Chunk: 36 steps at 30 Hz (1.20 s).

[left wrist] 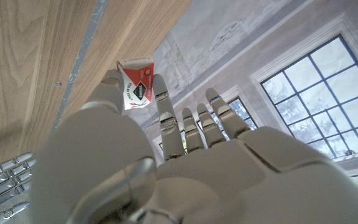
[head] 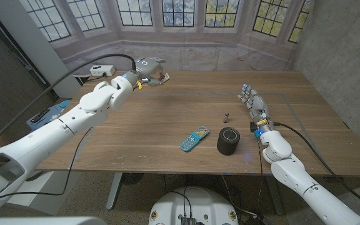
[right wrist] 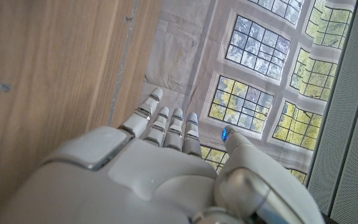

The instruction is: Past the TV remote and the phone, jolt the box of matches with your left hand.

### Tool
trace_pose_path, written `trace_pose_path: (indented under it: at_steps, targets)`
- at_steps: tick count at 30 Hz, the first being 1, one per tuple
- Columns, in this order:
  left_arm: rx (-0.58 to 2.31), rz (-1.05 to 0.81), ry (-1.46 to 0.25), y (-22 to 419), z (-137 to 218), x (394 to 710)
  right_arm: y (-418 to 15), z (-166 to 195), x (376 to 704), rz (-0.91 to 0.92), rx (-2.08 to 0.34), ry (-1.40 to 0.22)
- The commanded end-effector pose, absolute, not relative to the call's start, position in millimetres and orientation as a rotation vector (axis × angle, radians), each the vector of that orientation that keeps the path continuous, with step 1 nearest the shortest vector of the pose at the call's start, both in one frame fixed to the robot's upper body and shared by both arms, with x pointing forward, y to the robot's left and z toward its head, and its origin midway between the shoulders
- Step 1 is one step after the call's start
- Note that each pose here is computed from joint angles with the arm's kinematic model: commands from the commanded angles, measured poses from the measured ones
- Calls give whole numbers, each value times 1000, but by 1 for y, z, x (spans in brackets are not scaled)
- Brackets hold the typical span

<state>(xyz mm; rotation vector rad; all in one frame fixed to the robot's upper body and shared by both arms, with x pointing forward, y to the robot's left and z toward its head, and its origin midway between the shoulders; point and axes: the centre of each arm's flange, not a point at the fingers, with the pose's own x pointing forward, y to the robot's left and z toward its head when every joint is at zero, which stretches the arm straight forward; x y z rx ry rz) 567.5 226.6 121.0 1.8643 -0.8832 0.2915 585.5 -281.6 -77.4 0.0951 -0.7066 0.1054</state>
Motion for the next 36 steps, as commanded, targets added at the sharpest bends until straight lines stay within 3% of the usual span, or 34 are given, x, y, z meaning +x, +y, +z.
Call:
trace_pose_path:
  at_steps: [1, 17, 36]
  targets:
    - [1879, 331, -892, 240, 126, 558, -278, -78, 577, 103, 86, -712]
    - [1852, 265, -904, 229, 113, 561, -273, -72, 571, 104, 78, -717]
    - [1841, 93, -928, 186, 78, 573, -279, -66, 574, 104, 74, -715]
